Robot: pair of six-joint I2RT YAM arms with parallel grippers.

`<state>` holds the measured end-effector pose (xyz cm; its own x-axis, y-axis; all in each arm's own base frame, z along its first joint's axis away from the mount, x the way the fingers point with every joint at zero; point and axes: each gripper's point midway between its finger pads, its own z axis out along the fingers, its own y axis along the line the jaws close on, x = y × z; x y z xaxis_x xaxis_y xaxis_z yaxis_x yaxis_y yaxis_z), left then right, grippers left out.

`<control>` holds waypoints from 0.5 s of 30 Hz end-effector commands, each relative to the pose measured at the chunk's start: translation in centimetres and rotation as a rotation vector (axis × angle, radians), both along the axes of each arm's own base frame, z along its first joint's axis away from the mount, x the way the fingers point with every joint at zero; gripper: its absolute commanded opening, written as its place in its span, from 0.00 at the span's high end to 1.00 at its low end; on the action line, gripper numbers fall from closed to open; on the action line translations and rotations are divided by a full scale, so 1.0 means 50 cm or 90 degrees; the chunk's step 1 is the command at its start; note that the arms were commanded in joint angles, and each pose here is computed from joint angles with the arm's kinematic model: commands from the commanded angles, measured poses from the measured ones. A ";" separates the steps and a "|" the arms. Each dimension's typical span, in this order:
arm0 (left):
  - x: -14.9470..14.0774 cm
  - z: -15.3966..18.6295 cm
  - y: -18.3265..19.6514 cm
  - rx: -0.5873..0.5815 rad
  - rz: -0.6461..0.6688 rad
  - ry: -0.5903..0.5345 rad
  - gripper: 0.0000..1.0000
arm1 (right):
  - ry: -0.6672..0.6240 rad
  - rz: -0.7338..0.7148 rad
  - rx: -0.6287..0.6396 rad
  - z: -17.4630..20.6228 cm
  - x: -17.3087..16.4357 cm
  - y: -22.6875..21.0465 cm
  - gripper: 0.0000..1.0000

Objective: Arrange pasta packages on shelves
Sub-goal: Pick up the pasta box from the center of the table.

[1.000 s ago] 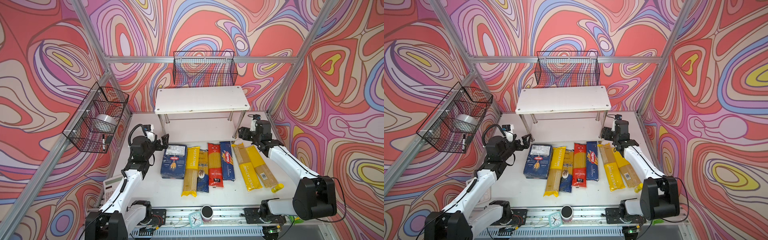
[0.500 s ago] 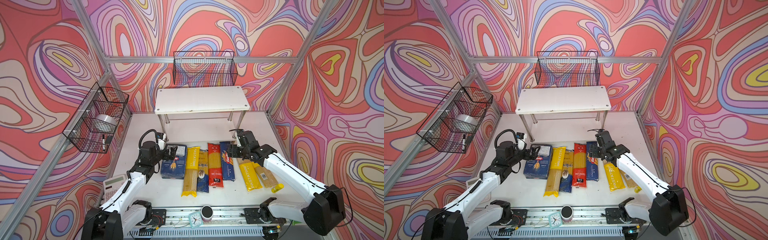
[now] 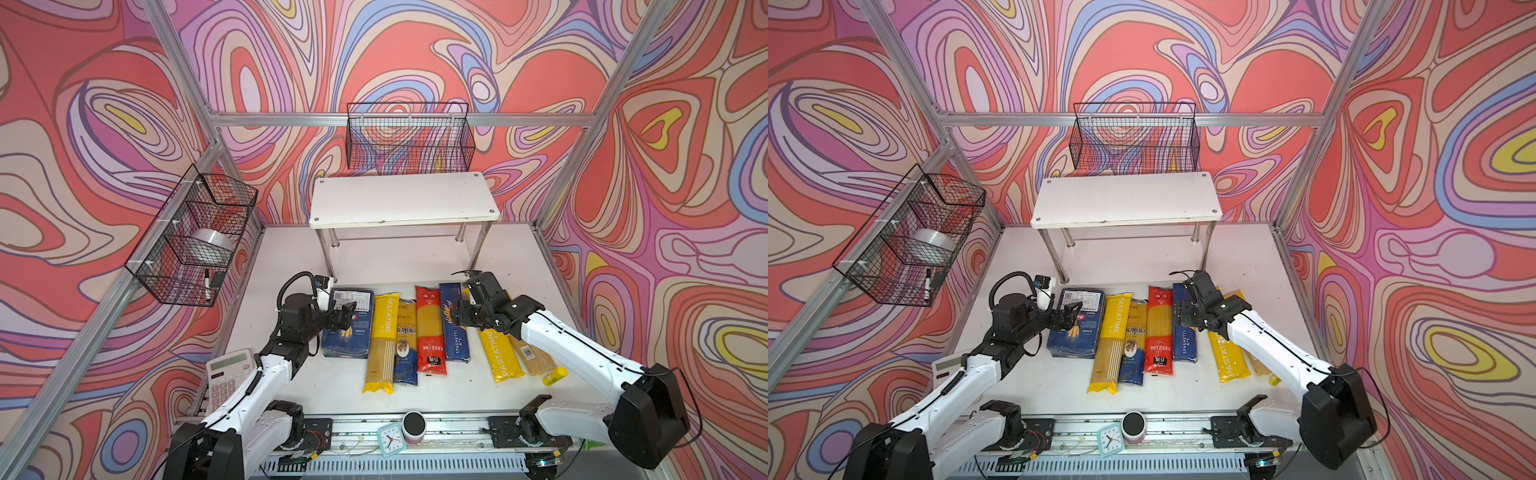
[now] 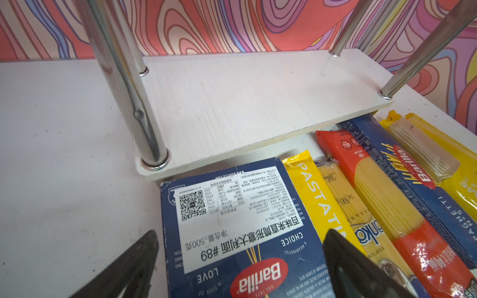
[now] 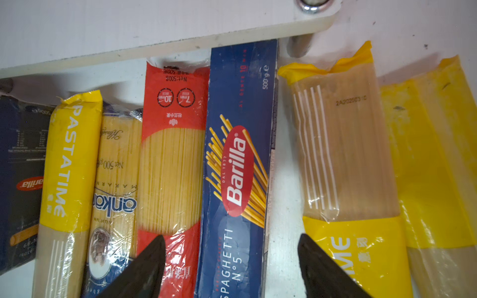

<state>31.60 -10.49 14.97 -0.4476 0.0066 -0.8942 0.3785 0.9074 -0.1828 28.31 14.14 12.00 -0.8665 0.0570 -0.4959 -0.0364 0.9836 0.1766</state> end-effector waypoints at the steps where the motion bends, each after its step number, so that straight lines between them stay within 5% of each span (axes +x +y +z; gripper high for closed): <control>1: -0.001 0.010 -0.002 -0.001 -0.006 -0.022 0.00 | 0.015 -0.023 -0.012 -0.037 -0.015 -0.006 0.16; 15: 0.003 0.008 0.000 0.000 -0.001 -0.017 0.00 | 0.020 -0.031 -0.044 -0.090 -0.008 0.005 0.09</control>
<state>31.59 -10.49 15.09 -0.4407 0.0050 -0.8976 0.3798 0.9071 -0.1815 27.21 14.28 7.73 -0.8887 0.0590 -0.4546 0.0033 0.9925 0.1223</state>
